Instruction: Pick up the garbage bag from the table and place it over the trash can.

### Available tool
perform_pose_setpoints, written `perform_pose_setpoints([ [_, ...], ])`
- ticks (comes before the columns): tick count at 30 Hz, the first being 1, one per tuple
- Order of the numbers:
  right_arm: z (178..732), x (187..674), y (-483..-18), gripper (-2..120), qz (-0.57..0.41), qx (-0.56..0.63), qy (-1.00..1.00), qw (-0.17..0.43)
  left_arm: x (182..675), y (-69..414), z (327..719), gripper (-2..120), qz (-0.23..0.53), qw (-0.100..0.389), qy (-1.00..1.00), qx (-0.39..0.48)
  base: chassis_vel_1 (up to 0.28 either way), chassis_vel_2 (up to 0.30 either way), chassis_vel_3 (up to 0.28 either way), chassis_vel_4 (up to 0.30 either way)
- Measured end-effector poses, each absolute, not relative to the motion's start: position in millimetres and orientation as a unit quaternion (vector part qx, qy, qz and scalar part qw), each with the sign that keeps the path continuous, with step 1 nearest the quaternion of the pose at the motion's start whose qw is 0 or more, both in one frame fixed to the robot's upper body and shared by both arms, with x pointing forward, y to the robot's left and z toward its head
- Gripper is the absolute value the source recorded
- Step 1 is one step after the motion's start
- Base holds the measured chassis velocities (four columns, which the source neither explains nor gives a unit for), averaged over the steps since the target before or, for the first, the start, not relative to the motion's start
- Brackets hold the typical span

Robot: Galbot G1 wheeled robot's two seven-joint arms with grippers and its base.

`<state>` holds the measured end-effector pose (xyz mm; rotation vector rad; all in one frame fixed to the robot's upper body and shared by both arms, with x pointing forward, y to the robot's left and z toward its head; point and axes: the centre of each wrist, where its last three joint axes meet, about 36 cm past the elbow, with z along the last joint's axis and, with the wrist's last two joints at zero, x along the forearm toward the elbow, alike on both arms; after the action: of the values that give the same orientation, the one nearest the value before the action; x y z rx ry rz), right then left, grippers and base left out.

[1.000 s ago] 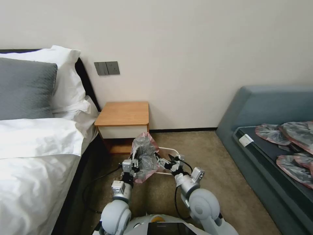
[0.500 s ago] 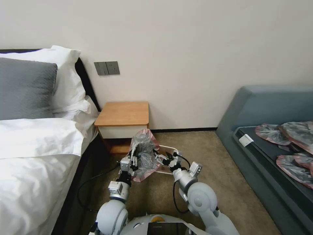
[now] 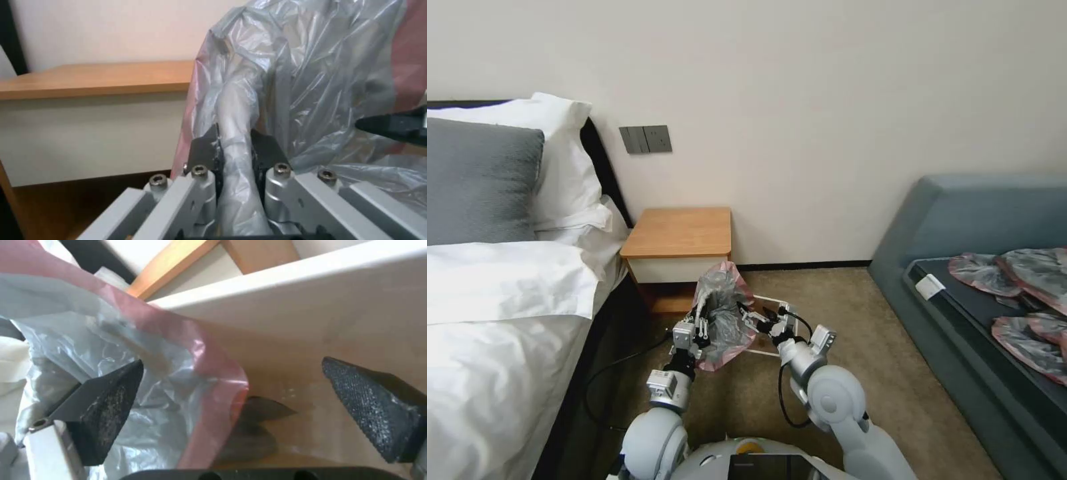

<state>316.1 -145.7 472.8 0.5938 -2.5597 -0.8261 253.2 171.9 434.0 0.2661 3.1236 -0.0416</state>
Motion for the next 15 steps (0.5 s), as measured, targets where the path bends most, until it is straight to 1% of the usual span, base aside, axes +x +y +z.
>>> perform_pose_setpoints([
  [14, 467.3, 322.4, -144.3, 100, -0.315, 0.236, -0.903, 0.174, 252.7, 171.2, 439.5, 8, -0.050, -0.006, 0.995, 0.087, 0.000, 0.000, 0.000, 0.000],
  [15, 466.7, 322.7, -144.1, 96, -0.316, 0.237, -0.902, 0.173, 252.8, 171.1, 439.6, 8, -0.051, -0.006, 0.995, 0.087, 0.000, 0.000, 0.000, 0.000],
])
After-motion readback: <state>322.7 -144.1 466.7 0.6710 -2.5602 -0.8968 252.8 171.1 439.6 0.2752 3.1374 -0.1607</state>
